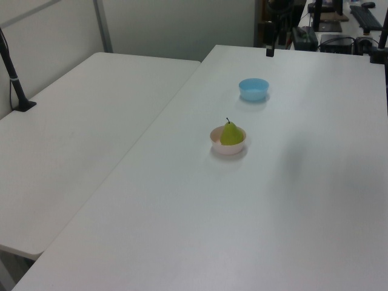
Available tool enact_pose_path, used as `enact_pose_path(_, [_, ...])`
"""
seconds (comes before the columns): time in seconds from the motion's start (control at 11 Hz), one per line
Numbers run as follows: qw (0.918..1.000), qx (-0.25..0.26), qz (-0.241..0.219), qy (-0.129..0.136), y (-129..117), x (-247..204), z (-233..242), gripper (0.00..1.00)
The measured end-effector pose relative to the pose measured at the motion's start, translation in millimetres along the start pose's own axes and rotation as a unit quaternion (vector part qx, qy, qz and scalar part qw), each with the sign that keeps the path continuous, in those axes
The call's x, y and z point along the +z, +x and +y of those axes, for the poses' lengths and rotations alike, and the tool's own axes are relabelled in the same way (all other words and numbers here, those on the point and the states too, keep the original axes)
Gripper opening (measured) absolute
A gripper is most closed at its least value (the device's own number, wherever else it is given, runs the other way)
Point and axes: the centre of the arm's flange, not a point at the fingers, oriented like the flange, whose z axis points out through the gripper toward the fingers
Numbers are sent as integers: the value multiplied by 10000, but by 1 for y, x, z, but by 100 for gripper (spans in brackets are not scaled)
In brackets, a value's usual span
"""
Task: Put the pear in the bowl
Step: 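Open the gripper and raise it away from the bowl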
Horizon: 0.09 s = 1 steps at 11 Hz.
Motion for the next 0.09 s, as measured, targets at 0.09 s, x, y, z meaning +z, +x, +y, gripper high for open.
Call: enact_pose_path(0.09, [10000,-10,-7,3,0,1,-1,100])
